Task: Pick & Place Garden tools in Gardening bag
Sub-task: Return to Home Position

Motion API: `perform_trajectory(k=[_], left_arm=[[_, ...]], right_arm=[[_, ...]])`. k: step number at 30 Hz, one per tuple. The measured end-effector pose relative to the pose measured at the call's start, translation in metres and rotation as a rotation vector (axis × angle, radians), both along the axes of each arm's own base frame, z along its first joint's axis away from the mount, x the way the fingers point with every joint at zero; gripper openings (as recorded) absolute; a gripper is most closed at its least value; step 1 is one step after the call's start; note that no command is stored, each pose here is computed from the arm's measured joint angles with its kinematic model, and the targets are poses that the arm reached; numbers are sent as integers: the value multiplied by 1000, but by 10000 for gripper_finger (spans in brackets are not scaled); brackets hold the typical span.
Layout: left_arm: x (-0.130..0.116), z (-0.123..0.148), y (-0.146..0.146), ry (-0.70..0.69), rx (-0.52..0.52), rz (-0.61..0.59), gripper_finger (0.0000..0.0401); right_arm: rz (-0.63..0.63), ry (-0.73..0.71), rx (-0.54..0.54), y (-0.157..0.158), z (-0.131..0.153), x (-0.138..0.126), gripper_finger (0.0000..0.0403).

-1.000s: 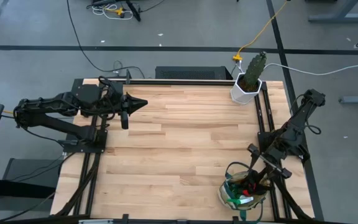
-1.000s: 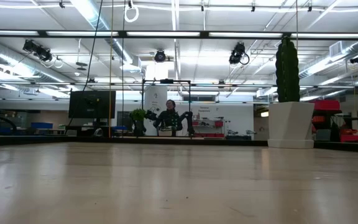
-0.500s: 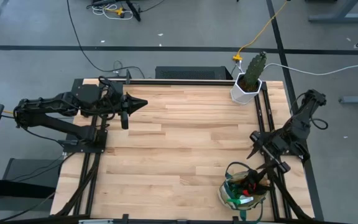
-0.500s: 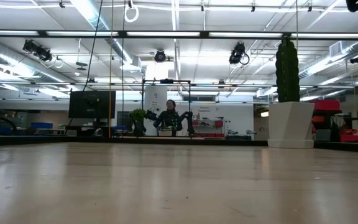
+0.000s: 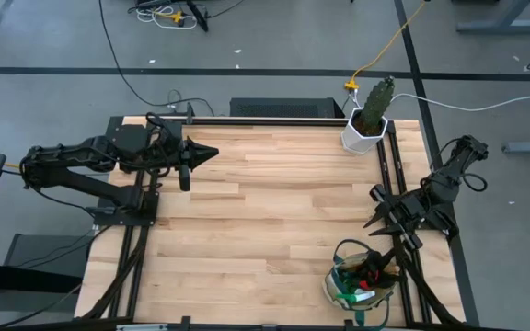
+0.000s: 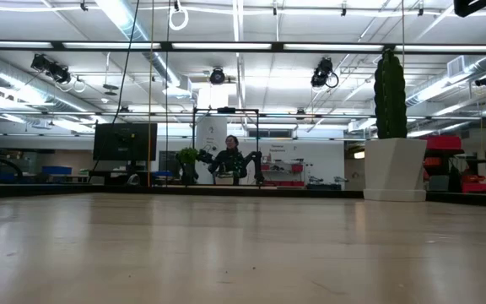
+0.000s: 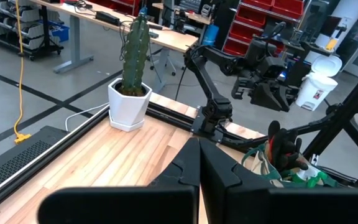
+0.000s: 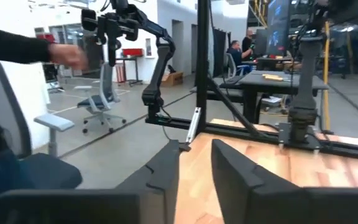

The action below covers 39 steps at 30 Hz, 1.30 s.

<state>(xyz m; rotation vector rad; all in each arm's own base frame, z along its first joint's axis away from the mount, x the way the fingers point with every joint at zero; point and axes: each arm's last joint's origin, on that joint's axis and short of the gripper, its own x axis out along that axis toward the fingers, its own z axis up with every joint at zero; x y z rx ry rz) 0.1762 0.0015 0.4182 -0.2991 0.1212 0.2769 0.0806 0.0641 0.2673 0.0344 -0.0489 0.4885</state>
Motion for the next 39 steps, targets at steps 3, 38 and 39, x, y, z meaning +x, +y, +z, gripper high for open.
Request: perform_trajectory(k=[3, 38, 39], left_arm=[[0, 0, 0, 0, 0, 0, 3], [0, 0, 0, 0, 1, -1, 3], [0, 0, 0, 0, 1, 0, 3]], right_arm=[[-33, -13, -34, -2, 0, 2, 71], [-358, -10, -170, -40, -4, 24, 2], [-334, -21, -175, -40, -6, 24, 2]])
